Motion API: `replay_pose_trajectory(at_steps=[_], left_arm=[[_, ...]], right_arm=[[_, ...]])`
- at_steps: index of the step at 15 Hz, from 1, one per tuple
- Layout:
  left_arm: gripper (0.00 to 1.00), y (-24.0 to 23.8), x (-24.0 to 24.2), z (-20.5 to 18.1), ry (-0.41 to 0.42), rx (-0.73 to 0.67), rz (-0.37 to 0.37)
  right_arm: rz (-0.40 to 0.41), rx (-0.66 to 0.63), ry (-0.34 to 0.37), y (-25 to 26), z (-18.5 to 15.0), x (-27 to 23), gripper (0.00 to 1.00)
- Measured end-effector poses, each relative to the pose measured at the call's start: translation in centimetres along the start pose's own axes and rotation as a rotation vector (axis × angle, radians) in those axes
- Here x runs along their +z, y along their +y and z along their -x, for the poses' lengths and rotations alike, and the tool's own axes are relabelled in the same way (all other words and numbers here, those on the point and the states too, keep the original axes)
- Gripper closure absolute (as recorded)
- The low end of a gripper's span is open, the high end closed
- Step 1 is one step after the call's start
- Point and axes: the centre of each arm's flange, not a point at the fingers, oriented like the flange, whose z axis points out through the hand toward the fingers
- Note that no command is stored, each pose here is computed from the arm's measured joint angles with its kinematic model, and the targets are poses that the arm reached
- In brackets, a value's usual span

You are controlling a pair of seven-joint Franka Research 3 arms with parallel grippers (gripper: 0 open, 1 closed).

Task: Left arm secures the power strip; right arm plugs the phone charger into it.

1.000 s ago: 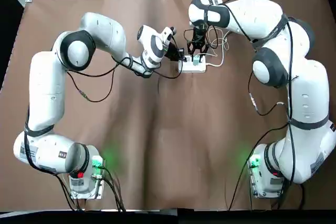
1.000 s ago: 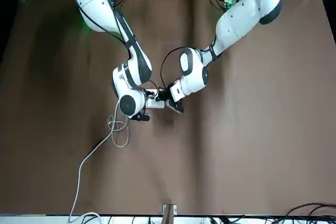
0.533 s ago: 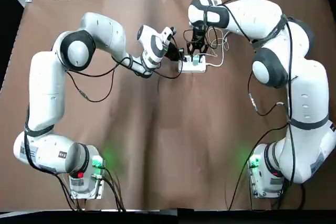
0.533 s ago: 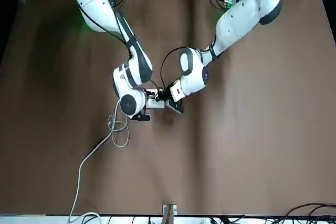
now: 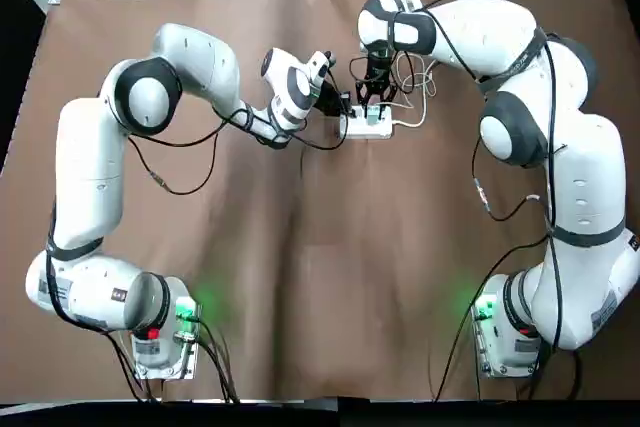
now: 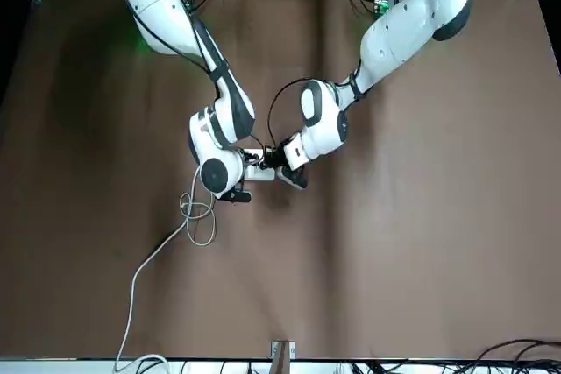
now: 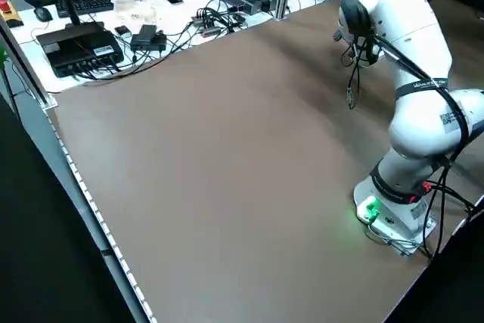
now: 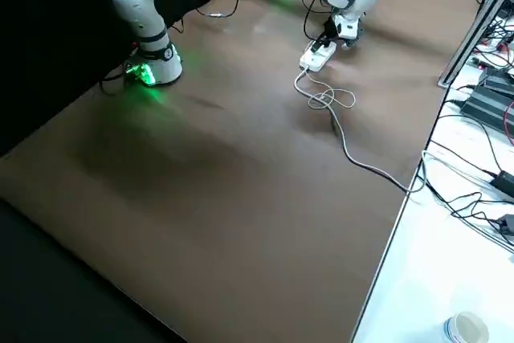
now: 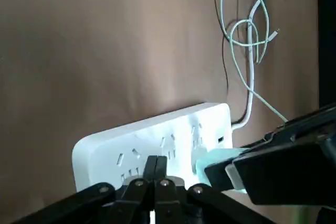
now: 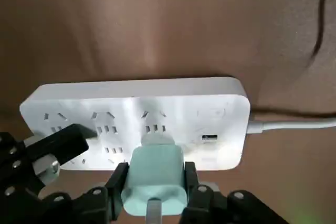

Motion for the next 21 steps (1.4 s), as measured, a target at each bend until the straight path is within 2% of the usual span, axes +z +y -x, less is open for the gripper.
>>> replay_pose_trajectory(at_steps=[12,21], left_arm=[[0.99,0.0,0.0,0.0,0.0,0.0,0.0],[0.99,0.0,0.0,0.0,0.0,0.0,0.0]], right_arm=[[0.011,-0.007,0.015,-0.2,0.1,0.7,0.52],[0.041,-0.033,0.084,-0.8,1.6,1.4,0.52]])
